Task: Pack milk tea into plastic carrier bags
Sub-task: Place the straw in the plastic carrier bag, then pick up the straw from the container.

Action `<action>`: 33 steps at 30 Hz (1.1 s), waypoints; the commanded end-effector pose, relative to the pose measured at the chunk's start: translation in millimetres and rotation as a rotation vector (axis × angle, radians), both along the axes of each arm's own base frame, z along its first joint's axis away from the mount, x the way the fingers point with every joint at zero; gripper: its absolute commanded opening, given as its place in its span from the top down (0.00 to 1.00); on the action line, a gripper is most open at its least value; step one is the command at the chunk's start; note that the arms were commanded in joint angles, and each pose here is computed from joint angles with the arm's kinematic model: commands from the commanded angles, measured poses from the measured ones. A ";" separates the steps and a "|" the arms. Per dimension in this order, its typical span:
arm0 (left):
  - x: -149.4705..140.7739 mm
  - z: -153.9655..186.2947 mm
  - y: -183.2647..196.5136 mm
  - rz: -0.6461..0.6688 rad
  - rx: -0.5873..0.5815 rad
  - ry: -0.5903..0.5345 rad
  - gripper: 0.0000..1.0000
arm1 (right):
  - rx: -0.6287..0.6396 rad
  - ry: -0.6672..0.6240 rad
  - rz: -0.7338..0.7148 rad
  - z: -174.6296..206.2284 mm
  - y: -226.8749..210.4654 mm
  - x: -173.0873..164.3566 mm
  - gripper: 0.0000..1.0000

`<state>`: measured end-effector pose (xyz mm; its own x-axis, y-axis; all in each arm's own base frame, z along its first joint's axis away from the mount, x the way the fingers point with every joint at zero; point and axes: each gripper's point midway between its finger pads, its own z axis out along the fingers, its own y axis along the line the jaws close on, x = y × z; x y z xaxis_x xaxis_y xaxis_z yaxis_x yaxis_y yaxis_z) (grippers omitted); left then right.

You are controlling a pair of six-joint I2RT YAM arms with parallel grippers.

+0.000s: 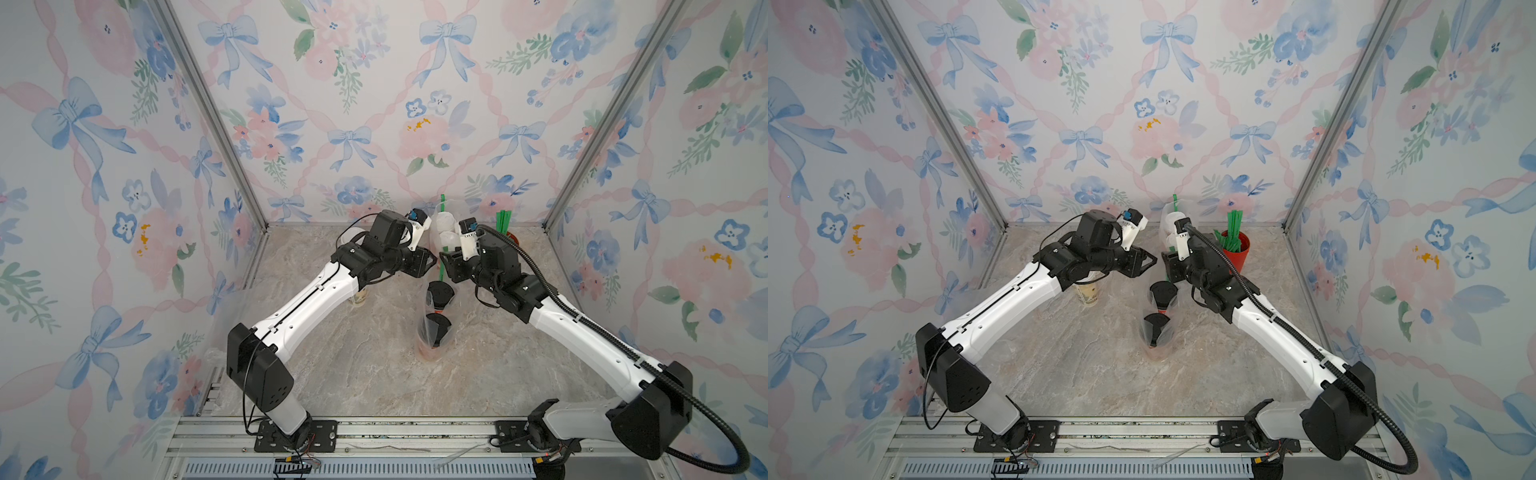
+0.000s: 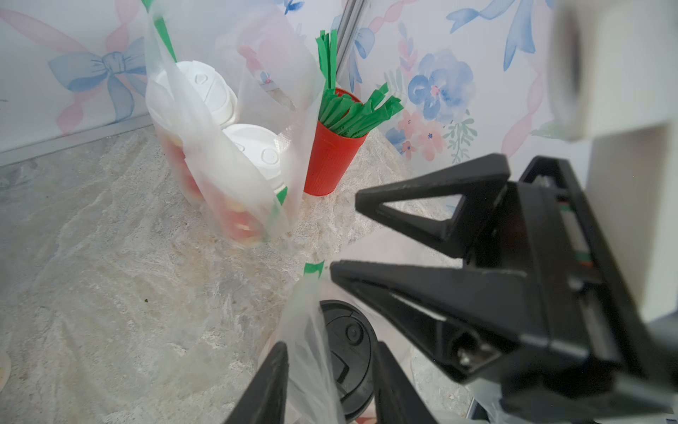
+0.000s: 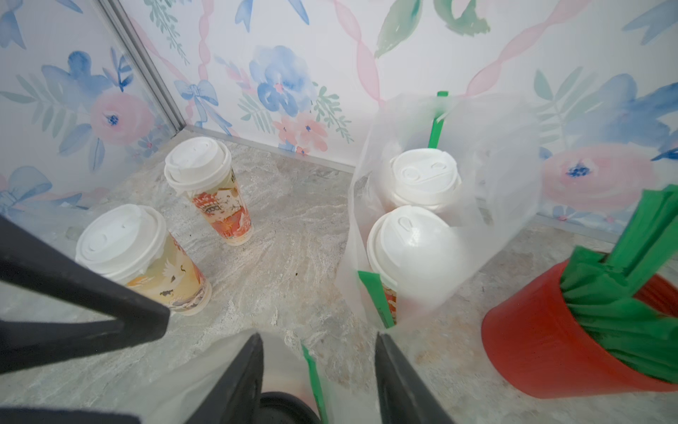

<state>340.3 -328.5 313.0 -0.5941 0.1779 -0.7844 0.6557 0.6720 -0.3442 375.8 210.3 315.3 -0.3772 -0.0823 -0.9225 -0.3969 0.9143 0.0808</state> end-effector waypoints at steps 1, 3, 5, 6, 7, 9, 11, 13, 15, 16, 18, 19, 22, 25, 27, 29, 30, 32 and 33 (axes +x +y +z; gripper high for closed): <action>-9.2 9.8 12.9 0.022 -0.007 -0.022 0.57 | 0.038 0.043 -0.059 20.2 -24.5 -1.4 0.48; -15.6 10.6 17.7 0.028 -0.010 -0.021 0.55 | 0.055 0.059 -0.078 25.7 -35.7 1.3 0.48; -23.5 10.4 21.3 0.029 -0.013 -0.017 0.53 | 0.061 0.072 -0.110 26.8 -50.7 5.9 0.48; -27.4 9.3 23.6 0.031 -0.013 -0.015 0.52 | 0.058 0.081 -0.130 26.4 -59.4 8.9 0.48; -31.1 8.0 25.3 0.033 -0.012 -0.013 0.51 | 0.054 0.091 -0.153 25.6 -68.6 12.6 0.48; -37.9 3.0 28.0 0.035 -0.007 -0.002 0.50 | 0.056 0.126 -0.191 20.2 -86.7 20.5 0.48; -43.7 -4.7 30.4 0.039 -0.002 0.015 0.49 | 0.063 0.158 -0.229 14.1 -104.2 29.1 0.49; -49.9 -12.7 32.5 0.040 0.005 0.035 0.49 | 0.068 0.183 -0.264 6.5 -121.2 37.7 0.51; -54.8 -17.9 33.6 0.040 0.010 0.045 0.48 | 0.057 0.201 -0.310 -1.8 -137.9 44.9 0.52; -57.2 -20.4 34.0 0.040 0.013 0.049 0.48 | 0.051 0.206 -0.337 -5.7 -147.8 48.6 0.53; -60.0 -23.9 35.5 0.045 0.018 0.055 0.48 | 0.047 0.218 -0.385 -12.4 -164.7 55.0 0.55; -60.4 -25.6 36.4 0.049 0.020 0.057 0.48 | 0.049 0.223 -0.406 -16.1 -172.8 58.2 0.55; -61.2 -28.7 37.6 0.054 0.026 0.061 0.48 | 0.054 0.248 -0.450 -30.9 -192.8 67.0 0.57; -61.5 -30.5 36.9 0.054 0.029 0.065 0.48 | 0.061 0.278 -0.476 -48.6 -205.4 75.6 0.58; -61.0 -30.7 36.5 0.055 0.030 0.065 0.48 | 0.059 0.299 -0.490 -60.3 -211.5 79.1 0.61; -60.1 -30.9 35.4 0.054 0.030 0.066 0.48 | 0.069 0.316 -0.493 -71.6 -214.7 82.8 0.64; -59.6 -31.3 35.2 0.054 0.031 0.066 0.48 | 0.076 0.323 -0.492 -77.5 -216.8 84.8 0.65; -59.0 -31.5 34.6 0.053 0.034 0.065 0.48 | 0.089 0.341 -0.478 -87.2 -216.5 89.1 0.66; -58.7 -31.6 34.3 0.053 0.034 0.065 0.48 | 0.088 0.352 -0.475 -92.0 -216.7 91.0 0.66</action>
<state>282.2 -294.1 278.4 -0.6539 0.1779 -0.7354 0.5994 0.7149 -0.3601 460.6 -7.8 233.5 -0.6308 0.2255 -0.7424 0.1321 0.9741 0.1836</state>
